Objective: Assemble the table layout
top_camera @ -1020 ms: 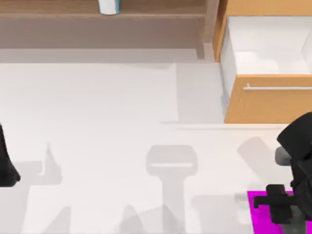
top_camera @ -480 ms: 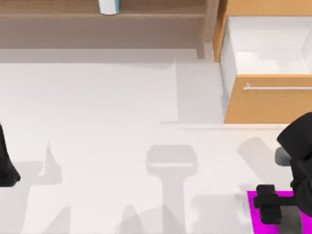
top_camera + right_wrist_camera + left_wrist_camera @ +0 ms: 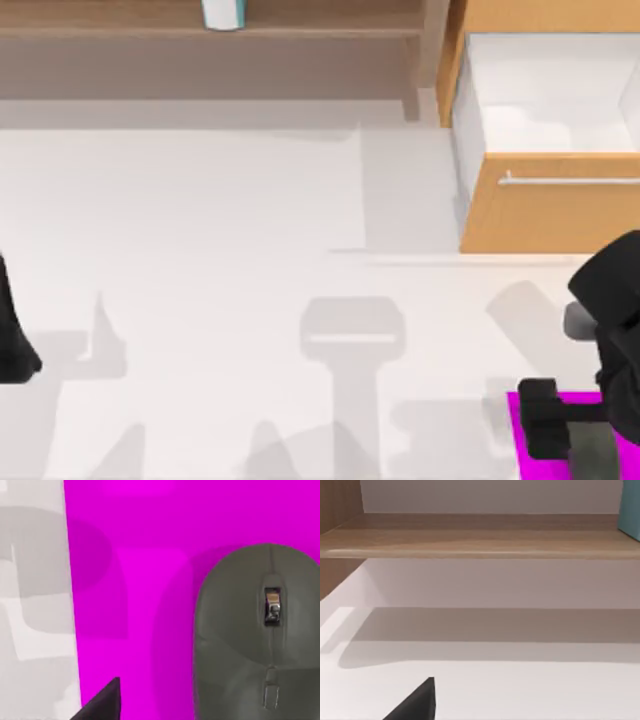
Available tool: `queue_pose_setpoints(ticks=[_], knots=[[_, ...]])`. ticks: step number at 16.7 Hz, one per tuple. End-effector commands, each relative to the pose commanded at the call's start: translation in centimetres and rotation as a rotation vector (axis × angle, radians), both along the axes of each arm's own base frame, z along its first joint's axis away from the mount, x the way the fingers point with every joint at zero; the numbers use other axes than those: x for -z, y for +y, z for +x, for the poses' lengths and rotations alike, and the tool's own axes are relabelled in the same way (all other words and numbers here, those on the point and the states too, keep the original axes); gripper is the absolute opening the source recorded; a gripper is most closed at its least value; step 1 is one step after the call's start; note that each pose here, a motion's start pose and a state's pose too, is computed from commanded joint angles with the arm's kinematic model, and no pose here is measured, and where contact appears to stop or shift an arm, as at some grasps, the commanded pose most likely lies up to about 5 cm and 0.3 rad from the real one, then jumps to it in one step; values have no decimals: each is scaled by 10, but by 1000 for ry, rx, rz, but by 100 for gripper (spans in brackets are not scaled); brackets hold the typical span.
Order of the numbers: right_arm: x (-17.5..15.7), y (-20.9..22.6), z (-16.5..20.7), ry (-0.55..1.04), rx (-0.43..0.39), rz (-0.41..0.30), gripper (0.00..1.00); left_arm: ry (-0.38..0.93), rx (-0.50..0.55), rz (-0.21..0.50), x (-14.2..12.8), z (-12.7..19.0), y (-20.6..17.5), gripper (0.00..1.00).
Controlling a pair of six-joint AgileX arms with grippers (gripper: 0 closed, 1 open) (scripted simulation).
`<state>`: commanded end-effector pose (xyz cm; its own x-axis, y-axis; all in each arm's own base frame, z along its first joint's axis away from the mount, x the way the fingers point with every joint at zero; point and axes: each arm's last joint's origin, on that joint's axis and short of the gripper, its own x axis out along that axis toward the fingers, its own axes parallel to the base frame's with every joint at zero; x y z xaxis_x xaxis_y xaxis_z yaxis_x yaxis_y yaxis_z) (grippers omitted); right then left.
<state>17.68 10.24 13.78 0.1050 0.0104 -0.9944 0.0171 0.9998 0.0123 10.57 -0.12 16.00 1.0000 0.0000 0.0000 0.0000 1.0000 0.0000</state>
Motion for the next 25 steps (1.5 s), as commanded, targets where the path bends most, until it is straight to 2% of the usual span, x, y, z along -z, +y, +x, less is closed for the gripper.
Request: queue_pose_setpoints(ticks=[3, 5, 9, 13, 15, 18, 22, 25], knots=[[-5, 3, 6, -71, -47, 27, 100, 0, 0, 0, 0, 0, 0, 100], [-6, 6, 13, -153, -117, 50, 100, 0, 0, 0, 0, 0, 0, 100], [0, 12, 26, -361, -326, 60, 100, 0, 0, 0, 0, 0, 0, 100], [14, 15, 37, -610, -581, -12, 100, 0, 0, 0, 0, 0, 0, 100], [21, 15, 41, -737, -707, -86, 100, 0, 0, 0, 0, 0, 0, 100], [31, 12, 42, -911, -880, -245, 100, 0, 0, 0, 0, 0, 0, 100], [42, 3, 40, -1080, -1053, -527, 100, 0, 0, 0, 0, 0, 0, 100], [46, -6, 40, -1145, -1127, -763, 100, 0, 0, 0, 0, 0, 0, 100]])
